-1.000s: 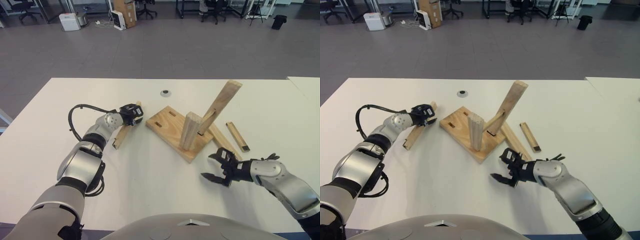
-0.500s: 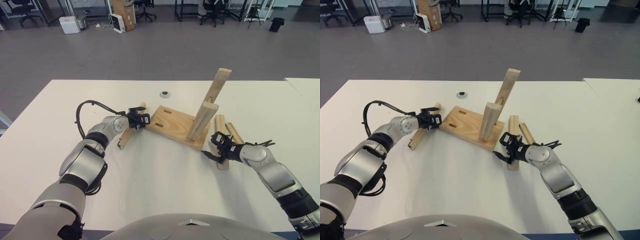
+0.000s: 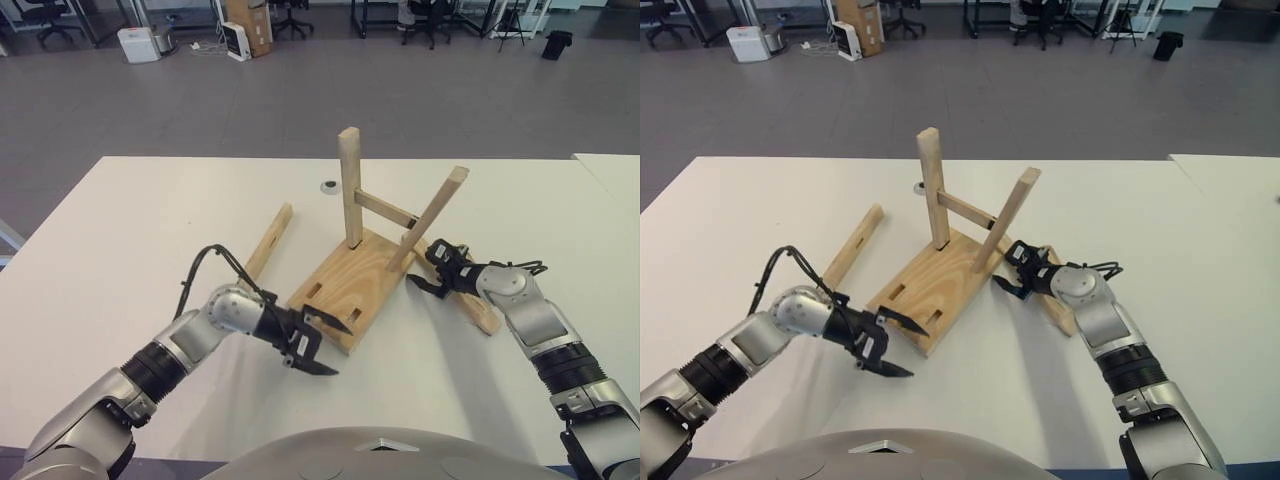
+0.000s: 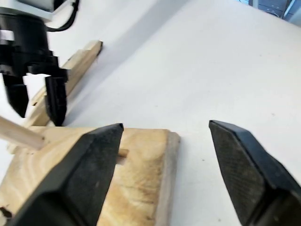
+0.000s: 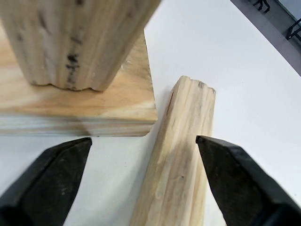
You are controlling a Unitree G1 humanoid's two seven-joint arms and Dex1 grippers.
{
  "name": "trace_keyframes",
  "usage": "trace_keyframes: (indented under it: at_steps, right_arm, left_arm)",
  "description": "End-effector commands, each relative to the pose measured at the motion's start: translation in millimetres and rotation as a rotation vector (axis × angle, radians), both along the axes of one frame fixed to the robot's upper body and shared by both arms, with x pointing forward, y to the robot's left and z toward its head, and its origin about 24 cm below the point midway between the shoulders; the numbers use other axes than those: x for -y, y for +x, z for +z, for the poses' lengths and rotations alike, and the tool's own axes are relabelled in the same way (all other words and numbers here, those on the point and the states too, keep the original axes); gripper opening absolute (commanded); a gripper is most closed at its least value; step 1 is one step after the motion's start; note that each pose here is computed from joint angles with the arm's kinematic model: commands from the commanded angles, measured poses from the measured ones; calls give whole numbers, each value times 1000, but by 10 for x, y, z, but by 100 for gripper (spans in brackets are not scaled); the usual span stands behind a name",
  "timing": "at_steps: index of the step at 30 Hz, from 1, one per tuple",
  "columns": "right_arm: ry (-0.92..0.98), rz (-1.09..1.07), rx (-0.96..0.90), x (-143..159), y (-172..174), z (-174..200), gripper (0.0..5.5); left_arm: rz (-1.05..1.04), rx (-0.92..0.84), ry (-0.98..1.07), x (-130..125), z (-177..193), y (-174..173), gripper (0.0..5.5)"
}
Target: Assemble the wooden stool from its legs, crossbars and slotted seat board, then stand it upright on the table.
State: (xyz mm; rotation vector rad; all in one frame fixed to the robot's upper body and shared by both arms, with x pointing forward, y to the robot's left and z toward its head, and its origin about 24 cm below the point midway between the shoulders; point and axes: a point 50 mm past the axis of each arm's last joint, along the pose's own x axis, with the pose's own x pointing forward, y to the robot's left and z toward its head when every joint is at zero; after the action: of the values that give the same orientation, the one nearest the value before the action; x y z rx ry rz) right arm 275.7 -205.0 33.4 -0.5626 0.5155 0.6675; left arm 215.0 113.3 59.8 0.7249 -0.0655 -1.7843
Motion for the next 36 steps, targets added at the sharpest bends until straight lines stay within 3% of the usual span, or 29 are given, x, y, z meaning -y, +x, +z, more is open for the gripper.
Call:
trace_keyframes:
  at_steps: [1,4,8,14,23,27,36]
  right_arm:
    - [-25,0,20,115,-32,110,413]
    - [-21,67,28,75,-176,208,413]
    - [9,202,-8,-122,-500,260,413]
    - [26,254,-106,-377,-789,72,413]
    - [56,87,-75,-355,-367,-247,413]
    - [63,86,-69,-333,-361,-255,413]
    - [190,-78,15,99,-270,234,413]
  left_arm:
    - [161,82,-103,-82,413,416,335]
    - [353,241,-33,-233,502,781,335]
    - [530,400,170,-466,255,1038,335]
    - [422,471,354,-475,-215,971,335]
    - [174,362,210,-281,-279,568,335]
    - [217,349,168,-280,-220,537,335]
    - [353,342,188,-466,-227,604,335]
